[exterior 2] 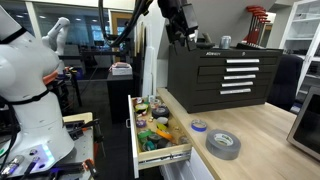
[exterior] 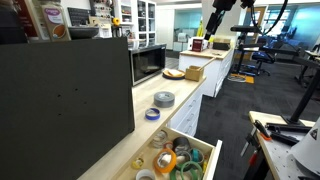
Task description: Take out green masking tape from the open drawer and place it on the countertop
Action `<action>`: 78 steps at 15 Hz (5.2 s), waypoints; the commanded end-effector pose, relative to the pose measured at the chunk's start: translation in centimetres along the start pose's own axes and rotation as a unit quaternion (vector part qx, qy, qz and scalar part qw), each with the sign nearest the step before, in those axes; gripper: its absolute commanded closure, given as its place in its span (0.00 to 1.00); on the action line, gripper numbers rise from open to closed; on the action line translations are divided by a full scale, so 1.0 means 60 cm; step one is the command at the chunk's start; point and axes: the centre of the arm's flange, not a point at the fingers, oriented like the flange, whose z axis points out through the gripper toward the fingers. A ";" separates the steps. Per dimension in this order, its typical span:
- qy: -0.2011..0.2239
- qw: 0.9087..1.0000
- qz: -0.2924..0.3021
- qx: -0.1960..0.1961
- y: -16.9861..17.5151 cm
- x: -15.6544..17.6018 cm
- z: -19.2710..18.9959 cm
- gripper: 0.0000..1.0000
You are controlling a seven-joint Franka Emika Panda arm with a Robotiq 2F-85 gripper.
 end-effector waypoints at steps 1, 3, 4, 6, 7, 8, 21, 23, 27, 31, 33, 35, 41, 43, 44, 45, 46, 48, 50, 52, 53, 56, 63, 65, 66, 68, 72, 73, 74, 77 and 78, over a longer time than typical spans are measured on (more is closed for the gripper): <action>0.000 1.000 0.000 0.000 0.000 0.000 0.000 0.00; 0.000 1.000 0.000 0.000 0.000 0.000 0.000 0.00; 0.000 1.000 0.000 0.000 0.000 0.000 0.000 0.00; 0.000 1.000 0.000 0.000 0.000 0.000 0.000 0.00; 0.000 1.000 0.000 0.000 0.000 0.000 0.000 0.00; 0.000 1.000 0.000 0.000 0.000 0.000 0.000 0.00; -0.033 0.991 -0.103 0.077 -0.146 0.021 0.129 0.00; -0.034 0.987 -0.134 0.085 -0.181 0.006 0.151 0.00; -0.045 0.975 -0.199 0.086 -0.240 -0.037 0.184 0.00; -0.066 0.973 -0.204 0.086 -0.254 -0.040 0.190 0.00; -0.068 0.972 -0.209 0.086 -0.258 -0.043 0.192 0.00; -0.068 0.971 -0.211 0.087 -0.258 -0.043 0.192 0.00; -0.057 0.968 -0.226 0.091 -0.299 -0.076 0.212 0.00; -0.045 0.966 -0.237 0.093 -0.328 -0.097 0.220 0.00; -0.039 0.965 -0.242 0.092 -0.342 -0.108 0.222 0.00; -0.033 0.964 -0.246 0.092 -0.355 -0.117 0.225 0.00; -0.026 0.964 -0.250 0.093 -0.371 -0.126 0.228 0.00; -0.018 0.962 -0.257 0.092 -0.399 -0.146 0.237 0.00; -0.007 0.961 -0.260 0.096 -0.426 -0.164 0.255 0.00; -0.004 0.960 -0.261 0.102 -0.449 -0.178 0.276 0.00; -0.004 0.959 -0.262 0.104 -0.459 -0.184 0.286 0.00; -0.015 0.955 -0.272 0.115 -0.494 -0.203 0.327 0.00; -0.044 0.949 -0.285 0.125 -0.538 -0.242 0.396 0.00; -0.053 0.946 -0.293 0.126 -0.522 -0.243 0.383 0.00; -0.054 0.946 -0.293 0.127 -0.524 -0.244 0.386 0.00; -0.055 0.946 -0.292 0.127 -0.525 -0.243 0.388 0.00; -0.057 0.946 -0.292 0.128 -0.525 -0.247 0.397 0.00; -0.059 0.945 -0.294 0.129 -0.529 -0.252 0.406 0.00; -0.062 0.944 -0.297 0.131 -0.535 -0.257 0.416 0.00; -0.076 0.941 -0.301 0.138 -0.548 -0.267 0.442 0.00; -0.079 0.939 -0.303 0.140 -0.552 -0.270 0.449 0.00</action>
